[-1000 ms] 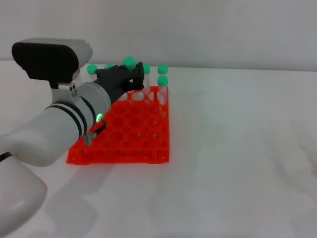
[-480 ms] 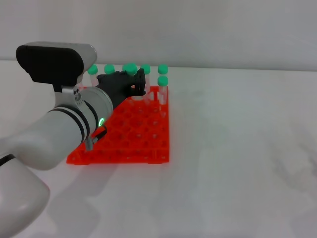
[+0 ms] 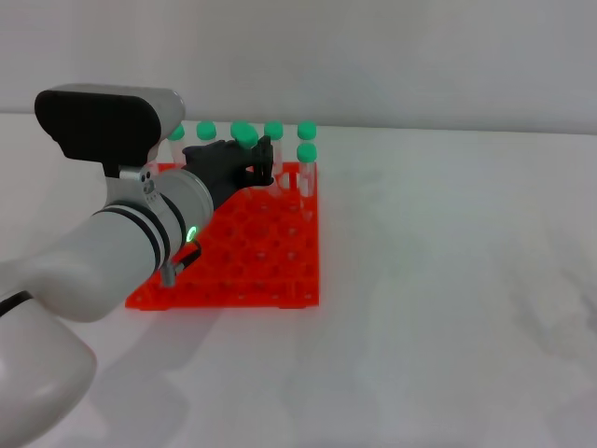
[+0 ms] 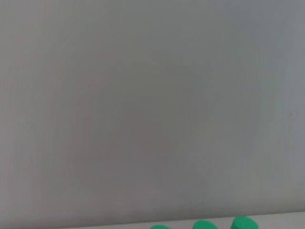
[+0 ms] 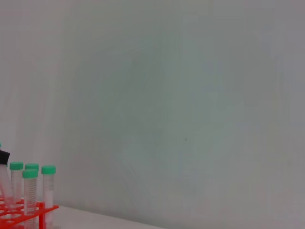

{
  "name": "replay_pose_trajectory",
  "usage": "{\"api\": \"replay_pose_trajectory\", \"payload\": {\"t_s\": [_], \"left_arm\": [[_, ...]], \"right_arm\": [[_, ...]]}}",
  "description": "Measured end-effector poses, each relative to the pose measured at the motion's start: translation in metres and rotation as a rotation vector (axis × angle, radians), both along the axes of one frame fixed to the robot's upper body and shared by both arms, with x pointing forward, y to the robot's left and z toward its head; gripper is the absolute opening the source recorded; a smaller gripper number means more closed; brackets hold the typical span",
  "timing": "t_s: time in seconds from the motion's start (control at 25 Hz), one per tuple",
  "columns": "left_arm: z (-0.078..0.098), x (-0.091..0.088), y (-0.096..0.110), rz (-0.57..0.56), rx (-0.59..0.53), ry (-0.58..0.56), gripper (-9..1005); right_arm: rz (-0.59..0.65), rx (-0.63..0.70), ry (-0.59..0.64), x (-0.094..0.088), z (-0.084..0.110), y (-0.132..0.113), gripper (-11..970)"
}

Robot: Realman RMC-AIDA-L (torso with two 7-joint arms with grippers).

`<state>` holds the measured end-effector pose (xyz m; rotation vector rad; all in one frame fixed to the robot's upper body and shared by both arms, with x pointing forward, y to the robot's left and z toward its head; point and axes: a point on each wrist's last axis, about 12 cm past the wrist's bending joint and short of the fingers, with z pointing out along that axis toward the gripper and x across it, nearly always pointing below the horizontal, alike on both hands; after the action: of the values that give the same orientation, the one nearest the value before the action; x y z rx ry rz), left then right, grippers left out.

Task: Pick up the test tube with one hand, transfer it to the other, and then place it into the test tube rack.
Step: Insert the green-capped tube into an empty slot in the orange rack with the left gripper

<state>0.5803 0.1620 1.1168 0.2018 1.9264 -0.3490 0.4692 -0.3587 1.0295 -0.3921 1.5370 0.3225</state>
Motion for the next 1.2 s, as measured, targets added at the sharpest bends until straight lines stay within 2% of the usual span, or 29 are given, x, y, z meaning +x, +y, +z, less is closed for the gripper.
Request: {"api": "replay_pose_trajectory", "payload": {"t_s": [0.56, 0.88, 1.2], "left_arm": [[-0.017, 0.012, -0.001, -0.006, 0.02, 0.052, 214], [-0.022, 0.013, 0.001, 0.0, 0.03, 0.064, 213], [-0.029, 0.012, 0.006, 0.009, 0.05, 0.082, 333]], "right_arm": [[0.0, 0.002, 0.002, 0.0, 0.0, 0.0, 869], [0.002, 0.013, 0.004, -0.002, -0.001, 0.001, 869], [0.014, 0.024, -0.001, -0.004, -0.001, 0.003, 869]]}}
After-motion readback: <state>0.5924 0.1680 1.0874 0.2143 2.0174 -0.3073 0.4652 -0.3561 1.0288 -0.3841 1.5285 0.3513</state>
